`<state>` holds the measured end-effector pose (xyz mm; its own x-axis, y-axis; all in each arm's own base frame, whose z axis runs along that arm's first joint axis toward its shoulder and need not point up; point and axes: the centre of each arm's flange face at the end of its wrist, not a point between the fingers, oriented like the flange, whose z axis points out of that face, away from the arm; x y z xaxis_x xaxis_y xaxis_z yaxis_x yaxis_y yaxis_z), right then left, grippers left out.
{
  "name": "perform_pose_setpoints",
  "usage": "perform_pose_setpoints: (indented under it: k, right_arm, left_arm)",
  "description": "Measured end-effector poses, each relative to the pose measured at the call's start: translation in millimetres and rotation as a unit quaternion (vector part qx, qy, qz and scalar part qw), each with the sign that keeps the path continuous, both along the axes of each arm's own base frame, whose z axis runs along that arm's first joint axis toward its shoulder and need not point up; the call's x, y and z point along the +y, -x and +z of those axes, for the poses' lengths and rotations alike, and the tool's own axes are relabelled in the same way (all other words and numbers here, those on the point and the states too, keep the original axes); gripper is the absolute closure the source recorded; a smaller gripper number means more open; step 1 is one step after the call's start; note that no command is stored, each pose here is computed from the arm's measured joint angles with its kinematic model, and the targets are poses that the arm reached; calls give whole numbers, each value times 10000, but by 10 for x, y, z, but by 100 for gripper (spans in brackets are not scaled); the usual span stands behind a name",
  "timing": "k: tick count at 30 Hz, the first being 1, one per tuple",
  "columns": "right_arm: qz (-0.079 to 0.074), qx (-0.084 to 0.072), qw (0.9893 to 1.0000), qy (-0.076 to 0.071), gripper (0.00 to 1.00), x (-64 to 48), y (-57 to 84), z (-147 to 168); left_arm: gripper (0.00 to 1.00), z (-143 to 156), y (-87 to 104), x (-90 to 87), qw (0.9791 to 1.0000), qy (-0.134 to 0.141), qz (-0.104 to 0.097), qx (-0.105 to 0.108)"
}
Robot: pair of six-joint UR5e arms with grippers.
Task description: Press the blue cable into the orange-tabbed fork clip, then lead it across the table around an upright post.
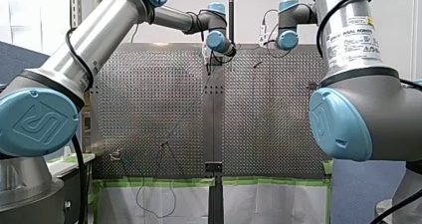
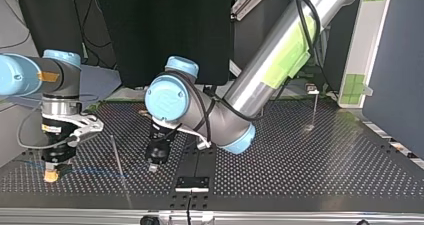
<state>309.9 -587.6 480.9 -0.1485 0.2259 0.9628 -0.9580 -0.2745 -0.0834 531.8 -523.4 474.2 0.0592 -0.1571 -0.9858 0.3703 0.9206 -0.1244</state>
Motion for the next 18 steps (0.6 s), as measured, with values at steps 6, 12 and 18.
perform_pose_setpoints:
  k: [6,12,18]
  right_arm:
    - [4,-25,10000,-70,100,-113,63,-92]
    - [-41,-88,9999,-117,100,-209,180,-137]
    - [-91,-128,9998,-159,100,-302,324,-179]
  left_arm:
    - [100,80,19,-58,9999,89,-52,-74]
    - [100,-19,41,-191,9999,72,-123,-30]
    - [100,-225,-4,-340,9998,18,-179,50]
